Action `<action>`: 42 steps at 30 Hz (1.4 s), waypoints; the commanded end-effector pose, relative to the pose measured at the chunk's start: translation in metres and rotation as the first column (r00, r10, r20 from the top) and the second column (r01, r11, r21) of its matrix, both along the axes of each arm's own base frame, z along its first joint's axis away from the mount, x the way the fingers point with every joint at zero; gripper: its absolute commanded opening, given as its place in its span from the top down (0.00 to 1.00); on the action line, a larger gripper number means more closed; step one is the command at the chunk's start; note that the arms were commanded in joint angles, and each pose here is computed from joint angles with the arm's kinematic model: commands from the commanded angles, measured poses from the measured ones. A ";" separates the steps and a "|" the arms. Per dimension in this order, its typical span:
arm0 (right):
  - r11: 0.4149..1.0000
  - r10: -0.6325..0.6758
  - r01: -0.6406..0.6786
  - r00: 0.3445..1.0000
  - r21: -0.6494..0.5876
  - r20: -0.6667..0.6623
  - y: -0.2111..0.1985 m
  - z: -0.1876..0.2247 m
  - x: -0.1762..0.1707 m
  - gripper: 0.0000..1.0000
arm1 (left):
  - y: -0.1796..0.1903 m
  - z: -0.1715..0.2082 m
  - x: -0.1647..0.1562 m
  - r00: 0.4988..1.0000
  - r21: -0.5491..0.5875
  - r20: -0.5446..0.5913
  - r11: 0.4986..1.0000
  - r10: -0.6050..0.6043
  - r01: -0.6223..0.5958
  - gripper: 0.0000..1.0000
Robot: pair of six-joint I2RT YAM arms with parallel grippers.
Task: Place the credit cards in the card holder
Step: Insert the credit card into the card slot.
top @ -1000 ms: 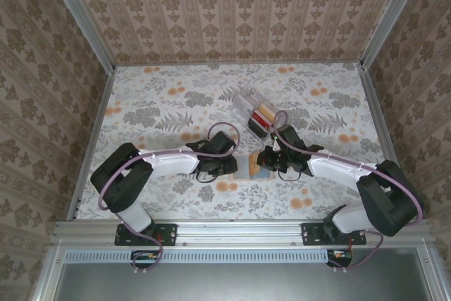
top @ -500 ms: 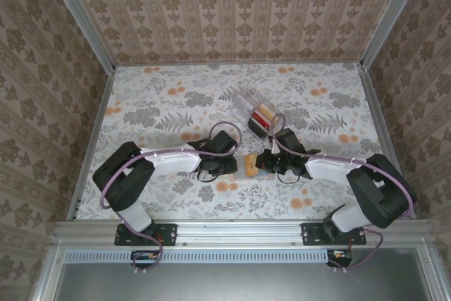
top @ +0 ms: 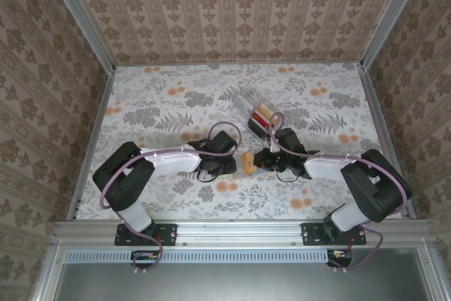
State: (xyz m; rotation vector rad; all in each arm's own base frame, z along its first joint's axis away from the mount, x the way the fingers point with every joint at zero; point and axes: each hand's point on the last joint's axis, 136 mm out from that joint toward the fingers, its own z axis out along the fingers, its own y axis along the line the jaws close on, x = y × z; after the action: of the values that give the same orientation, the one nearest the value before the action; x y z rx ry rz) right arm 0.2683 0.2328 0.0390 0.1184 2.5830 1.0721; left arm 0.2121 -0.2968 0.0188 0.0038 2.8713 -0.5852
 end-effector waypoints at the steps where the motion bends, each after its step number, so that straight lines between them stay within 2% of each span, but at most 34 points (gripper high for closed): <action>1: 0.994 0.090 -0.087 0.995 0.059 -0.037 0.016 -0.007 -0.017 0.91 | 0.005 -0.011 -0.008 0.999 0.052 -0.026 0.998 -0.024 0.026 0.76; 9: 0.996 0.079 -0.079 0.997 0.031 -0.021 0.008 0.000 -0.019 0.93 | 0.008 -0.011 -0.008 1.000 0.065 -0.022 0.998 -0.018 0.019 0.76; 17: 0.992 0.057 -0.054 0.998 0.112 -0.028 0.007 0.007 -0.025 0.94 | 0.008 -0.012 -0.007 1.000 0.065 -0.022 0.998 -0.016 0.018 0.76; 30: 0.990 -0.056 0.060 0.998 0.130 -0.033 0.009 0.001 -0.006 0.93 | 0.006 -0.012 -0.009 0.999 0.051 -0.025 0.998 -0.020 0.021 0.76; 42: 0.993 -0.090 0.092 0.995 0.069 -0.034 -0.001 -0.014 -0.006 0.93 | 0.005 -0.010 -0.009 1.000 0.045 -0.021 0.999 -0.018 0.019 0.76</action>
State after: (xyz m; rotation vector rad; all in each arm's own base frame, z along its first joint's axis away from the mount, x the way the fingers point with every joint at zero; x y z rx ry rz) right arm 0.2630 0.2394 0.0385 0.2174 2.5275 1.2007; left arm 0.2120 -0.2970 0.0198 0.0084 2.8686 -0.5721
